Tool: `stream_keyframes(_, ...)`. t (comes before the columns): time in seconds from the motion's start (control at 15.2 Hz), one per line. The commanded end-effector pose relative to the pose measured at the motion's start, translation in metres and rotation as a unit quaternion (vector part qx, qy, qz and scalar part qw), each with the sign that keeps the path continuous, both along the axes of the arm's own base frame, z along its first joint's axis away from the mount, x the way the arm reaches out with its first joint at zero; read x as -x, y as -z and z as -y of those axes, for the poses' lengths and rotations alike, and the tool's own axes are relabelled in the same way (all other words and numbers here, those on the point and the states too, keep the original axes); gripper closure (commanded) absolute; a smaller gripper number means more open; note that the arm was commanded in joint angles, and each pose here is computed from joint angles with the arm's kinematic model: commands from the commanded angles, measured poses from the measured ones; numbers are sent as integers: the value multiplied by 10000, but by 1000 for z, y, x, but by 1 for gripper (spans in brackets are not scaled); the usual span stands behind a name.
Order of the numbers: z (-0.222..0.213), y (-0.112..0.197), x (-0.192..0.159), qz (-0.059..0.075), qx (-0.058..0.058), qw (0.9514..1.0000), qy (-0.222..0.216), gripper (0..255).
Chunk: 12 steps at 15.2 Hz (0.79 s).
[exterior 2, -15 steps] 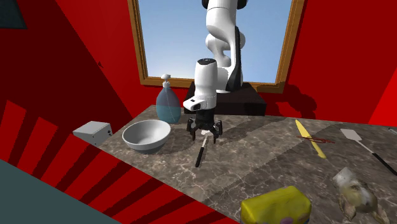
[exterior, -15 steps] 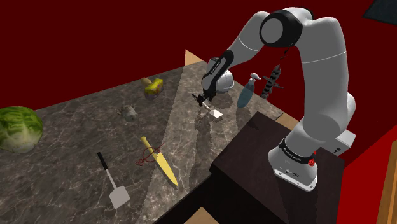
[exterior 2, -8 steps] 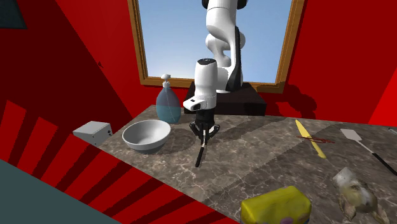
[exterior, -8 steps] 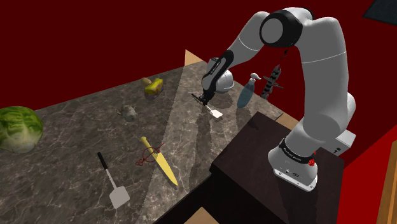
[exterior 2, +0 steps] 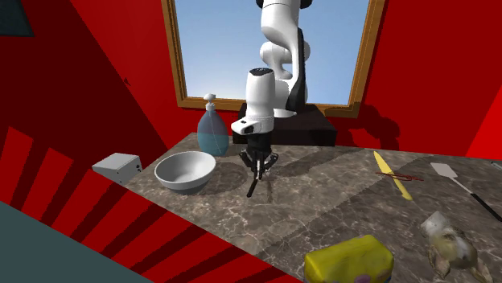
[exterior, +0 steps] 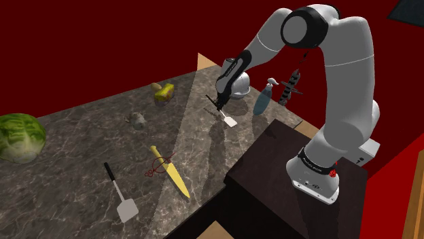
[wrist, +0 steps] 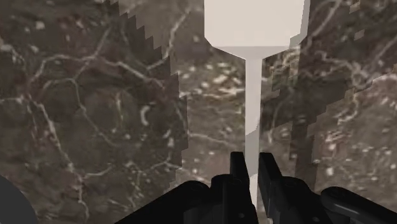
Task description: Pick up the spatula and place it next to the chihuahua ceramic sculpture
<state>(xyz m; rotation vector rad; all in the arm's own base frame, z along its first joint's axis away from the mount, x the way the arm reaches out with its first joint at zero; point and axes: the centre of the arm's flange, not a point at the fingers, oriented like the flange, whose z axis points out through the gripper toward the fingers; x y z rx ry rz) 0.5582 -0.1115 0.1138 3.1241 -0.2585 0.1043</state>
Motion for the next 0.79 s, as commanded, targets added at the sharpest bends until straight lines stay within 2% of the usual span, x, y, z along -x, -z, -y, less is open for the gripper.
stream_keyframes(0.0,0,-10,0,-1,0,10000,0,255)
stream_keyframes(0.73,0,-68,0,-1,0,10000,0,255)
